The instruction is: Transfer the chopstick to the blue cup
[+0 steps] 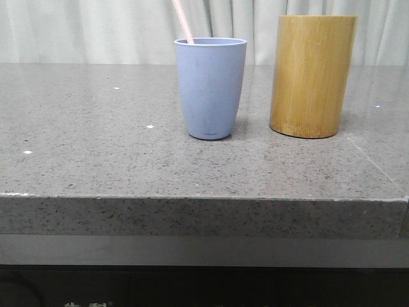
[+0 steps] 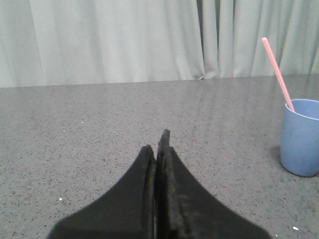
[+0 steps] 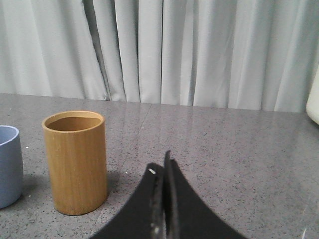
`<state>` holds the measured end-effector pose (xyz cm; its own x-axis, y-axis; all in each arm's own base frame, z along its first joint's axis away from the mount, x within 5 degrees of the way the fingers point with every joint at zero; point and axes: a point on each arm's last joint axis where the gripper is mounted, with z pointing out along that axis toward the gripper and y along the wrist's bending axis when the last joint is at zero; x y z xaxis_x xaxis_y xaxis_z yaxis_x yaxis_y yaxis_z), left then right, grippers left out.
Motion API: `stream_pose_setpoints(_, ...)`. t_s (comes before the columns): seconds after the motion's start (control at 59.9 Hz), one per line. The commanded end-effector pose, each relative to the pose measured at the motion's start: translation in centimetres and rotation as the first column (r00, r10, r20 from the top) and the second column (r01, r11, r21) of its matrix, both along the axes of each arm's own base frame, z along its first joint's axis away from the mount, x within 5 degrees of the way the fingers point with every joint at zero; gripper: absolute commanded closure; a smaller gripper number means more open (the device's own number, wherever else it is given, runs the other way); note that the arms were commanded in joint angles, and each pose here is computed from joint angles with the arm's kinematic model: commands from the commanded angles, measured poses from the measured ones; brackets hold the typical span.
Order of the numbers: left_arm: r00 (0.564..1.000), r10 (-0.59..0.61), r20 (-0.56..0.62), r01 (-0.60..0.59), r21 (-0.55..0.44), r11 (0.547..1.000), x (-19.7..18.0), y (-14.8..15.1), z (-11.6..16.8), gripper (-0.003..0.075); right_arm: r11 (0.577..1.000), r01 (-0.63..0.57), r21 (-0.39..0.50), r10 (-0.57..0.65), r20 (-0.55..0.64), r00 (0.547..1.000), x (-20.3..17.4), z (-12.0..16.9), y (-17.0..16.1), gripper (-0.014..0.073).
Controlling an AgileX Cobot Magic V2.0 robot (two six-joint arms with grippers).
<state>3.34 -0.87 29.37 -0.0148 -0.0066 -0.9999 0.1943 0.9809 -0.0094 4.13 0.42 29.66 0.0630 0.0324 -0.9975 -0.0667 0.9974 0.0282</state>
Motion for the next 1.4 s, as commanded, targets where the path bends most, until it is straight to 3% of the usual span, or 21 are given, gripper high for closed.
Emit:
stream_pose_setpoints(0.0,0.996,0.039,0.087,-0.032,-0.082,0.996,-0.2,0.2,0.3,0.0739,1.000,0.007,-0.003,-0.007,0.096,0.995,-0.1,1.5,-0.1,0.0696)
stream_pose_setpoints(0.267,0.997,0.082,0.006,-0.082,-0.087,0.993,0.9,0.3,-5.1,0.0739,1.000,0.007,-0.003,-0.007,0.096,0.995,-0.1,1.5,-0.1,0.0696)
stream_pose_setpoints(0.568,0.994,0.100,0.039,-0.095,-0.096,0.991,2.1,0.3,-8.8,0.0739,1.000,0.007,-0.003,-0.007,0.095,0.995,-0.1,1.5,-0.1,0.0696)
stream_pose_setpoints(1.386,0.994,0.100,0.041,-0.095,-0.097,0.991,2.1,0.3,-8.7,0.0739,1.000,0.007,-0.003,-0.007,0.095,0.995,-0.1,1.5,-0.1,0.0696)
